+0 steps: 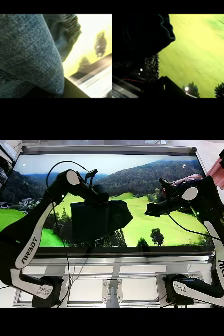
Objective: Fold the clothes and pants, and hang the long-sleeved shirts on hangers.
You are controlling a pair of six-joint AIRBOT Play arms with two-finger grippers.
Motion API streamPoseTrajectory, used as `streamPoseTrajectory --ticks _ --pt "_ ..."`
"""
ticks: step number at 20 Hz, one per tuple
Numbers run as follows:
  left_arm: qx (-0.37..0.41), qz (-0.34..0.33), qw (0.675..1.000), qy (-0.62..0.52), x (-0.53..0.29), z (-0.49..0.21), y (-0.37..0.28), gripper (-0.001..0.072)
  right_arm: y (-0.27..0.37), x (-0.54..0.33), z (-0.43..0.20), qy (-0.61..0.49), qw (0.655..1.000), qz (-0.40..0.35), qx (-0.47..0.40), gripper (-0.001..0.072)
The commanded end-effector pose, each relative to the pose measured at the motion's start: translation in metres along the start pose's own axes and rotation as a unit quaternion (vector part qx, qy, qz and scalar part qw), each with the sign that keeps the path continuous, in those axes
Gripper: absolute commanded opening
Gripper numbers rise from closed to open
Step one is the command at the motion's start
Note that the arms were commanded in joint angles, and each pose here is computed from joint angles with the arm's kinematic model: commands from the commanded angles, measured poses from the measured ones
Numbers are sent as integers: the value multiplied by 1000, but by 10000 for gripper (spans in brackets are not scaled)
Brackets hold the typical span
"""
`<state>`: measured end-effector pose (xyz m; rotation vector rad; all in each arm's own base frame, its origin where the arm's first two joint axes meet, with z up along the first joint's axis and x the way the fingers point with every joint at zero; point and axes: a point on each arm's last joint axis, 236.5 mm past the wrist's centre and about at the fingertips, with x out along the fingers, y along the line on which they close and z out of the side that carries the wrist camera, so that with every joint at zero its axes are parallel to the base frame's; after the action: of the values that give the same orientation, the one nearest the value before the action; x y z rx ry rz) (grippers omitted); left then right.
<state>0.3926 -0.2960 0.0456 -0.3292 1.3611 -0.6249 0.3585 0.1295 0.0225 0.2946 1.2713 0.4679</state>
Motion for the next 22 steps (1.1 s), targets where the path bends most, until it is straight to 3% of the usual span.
streamPoseTrajectory --ticks 1,3,6,8,10,11,14,16,17,20,22 --pt "-28 -53 998 0 16 4 -21 46 0 0 0 0 1000 0 -1 25" --pt "-20 -69 997 0 21 5 -29 46 0 0 1 -1 1000 0 -7 67" --pt "-16 -78 996 -42 26 22 -42 46 0 0 1 -1 1000 0 -16 338" --pt "-11 -83 993 -83 29 38 -52 52 0 0 0 -1 1000 0 -16 343" --pt "-5 -87 991 -105 35 44 -63 364 0 0 0 -1 1000 0 -16 343" --pt "-2 -89 990 -111 38 45 -67 478 0 0 1 -1 1000 0 -16 343" --pt "2 -90 990 -112 52 43 -73 496 -2 0 6 -12 999 -4 -29 347" --pt "2 -86 990 -108 58 42 -71 496 -7 0 11 -23 999 -15 -36 532" --pt "12 -85 990 -109 58 42 -70 496 -8 0 13 -25 998 -18 -58 555" --pt "39 -73 989 -124 46 52 -59 495 -11 4 22 -39 991 -23 -125 559" --pt "66 -23 990 -120 31 51 -33 491 -15 21 28 -39 989 -13 -139 575"
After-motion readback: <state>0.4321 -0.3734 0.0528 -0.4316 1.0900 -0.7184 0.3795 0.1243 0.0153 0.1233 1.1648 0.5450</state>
